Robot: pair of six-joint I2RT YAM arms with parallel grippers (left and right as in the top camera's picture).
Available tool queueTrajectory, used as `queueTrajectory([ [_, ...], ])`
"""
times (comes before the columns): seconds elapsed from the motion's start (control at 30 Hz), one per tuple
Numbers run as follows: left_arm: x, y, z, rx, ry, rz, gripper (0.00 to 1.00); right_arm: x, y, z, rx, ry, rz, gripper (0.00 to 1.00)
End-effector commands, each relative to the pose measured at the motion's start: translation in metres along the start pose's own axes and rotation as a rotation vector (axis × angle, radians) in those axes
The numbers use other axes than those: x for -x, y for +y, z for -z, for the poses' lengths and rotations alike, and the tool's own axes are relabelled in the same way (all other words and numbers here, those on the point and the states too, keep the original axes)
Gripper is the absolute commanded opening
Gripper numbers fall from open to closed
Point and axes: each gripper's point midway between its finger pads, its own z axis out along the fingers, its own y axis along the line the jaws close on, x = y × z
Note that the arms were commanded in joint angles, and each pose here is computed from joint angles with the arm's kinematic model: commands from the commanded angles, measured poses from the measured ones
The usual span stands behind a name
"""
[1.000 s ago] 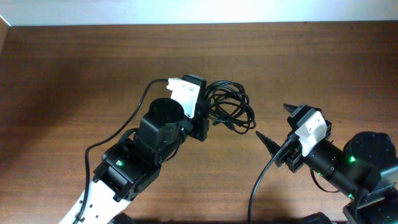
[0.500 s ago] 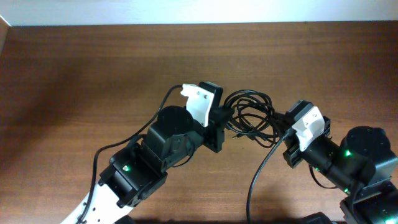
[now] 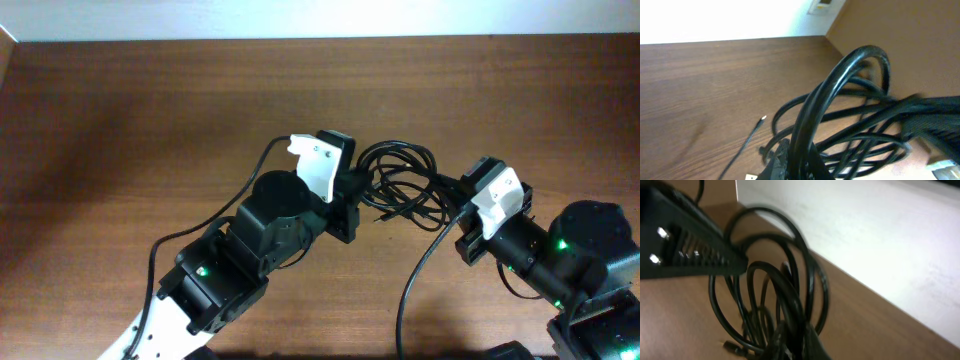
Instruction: Untangle cables
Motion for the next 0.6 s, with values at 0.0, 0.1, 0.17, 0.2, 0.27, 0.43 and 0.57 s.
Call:
queueTrajectory([
  [0.0, -0.008, 0.015, -0.002, 0.085, 0.027, 0.010, 0.00, 0.042, 0.002, 0.023, -0.003, -0.138, 0.022, 0.04],
  [0.1, -0.029, 0.038, -0.016, 0.199, 0.092, 0.088, 0.00, 0.068, 0.000, 0.048, -0.045, -0.256, 0.029, 0.04],
  [0.17, -0.034, 0.040, -0.019, 0.210, 0.107, 0.115, 0.00, 0.072, -0.015, 0.063, -0.151, -0.285, -0.038, 0.04],
  [0.2, -0.035, 0.041, -0.019, 0.212, 0.111, 0.115, 0.00, 0.072, -0.024, 0.068, -0.209, -0.287, -0.063, 0.04],
  [0.27, -0.036, 0.041, -0.018, 0.215, 0.117, 0.115, 0.00, 0.069, -0.046, 0.083, -0.347, -0.300, -0.156, 0.04],
  [0.43, -0.036, 0.044, -0.018, 0.231, 0.112, 0.113, 0.00, 0.043, -0.078, 0.097, -0.558, -0.245, -0.317, 0.04],
  [0.57, -0.038, 0.063, -0.012, 0.342, 0.085, 0.241, 0.00, -0.002, -0.123, 0.140, -0.965, -0.246, -0.634, 0.04],
])
